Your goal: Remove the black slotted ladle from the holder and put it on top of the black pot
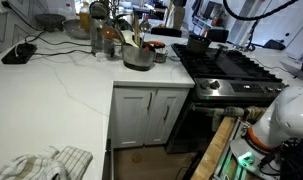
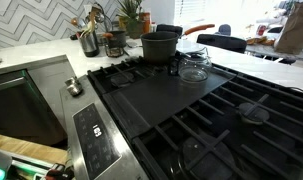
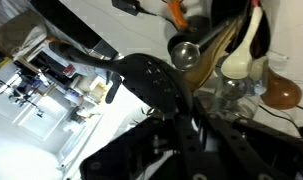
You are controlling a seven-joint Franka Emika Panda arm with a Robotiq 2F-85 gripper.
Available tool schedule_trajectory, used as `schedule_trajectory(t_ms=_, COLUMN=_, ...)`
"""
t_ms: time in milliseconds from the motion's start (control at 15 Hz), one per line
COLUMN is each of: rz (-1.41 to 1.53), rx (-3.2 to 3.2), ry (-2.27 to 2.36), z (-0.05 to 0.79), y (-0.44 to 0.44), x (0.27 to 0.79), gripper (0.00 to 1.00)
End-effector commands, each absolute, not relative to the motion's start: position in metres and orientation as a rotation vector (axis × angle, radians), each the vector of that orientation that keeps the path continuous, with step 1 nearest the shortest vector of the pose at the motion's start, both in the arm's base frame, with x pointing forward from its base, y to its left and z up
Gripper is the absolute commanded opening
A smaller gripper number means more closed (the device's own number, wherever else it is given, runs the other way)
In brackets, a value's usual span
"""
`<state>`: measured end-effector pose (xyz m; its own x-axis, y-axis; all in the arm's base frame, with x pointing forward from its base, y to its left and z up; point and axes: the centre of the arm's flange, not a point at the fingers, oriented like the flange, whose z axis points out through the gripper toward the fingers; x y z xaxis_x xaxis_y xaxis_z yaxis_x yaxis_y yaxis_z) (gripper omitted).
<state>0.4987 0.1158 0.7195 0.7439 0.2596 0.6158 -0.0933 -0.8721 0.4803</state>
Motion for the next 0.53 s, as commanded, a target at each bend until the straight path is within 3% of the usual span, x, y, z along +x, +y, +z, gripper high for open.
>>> schedule_trajectory(t_ms=0, rz=0.949, rx=2.389, ry=-0.054, z=0.716, y=0.061, x=0.487, gripper=0.02)
schedule_trajectory(t_ms=467, rz=0.903, rx=2.399, ry=-0.287, z=0.698, y=-0.061, x=0.492, gripper=0.02)
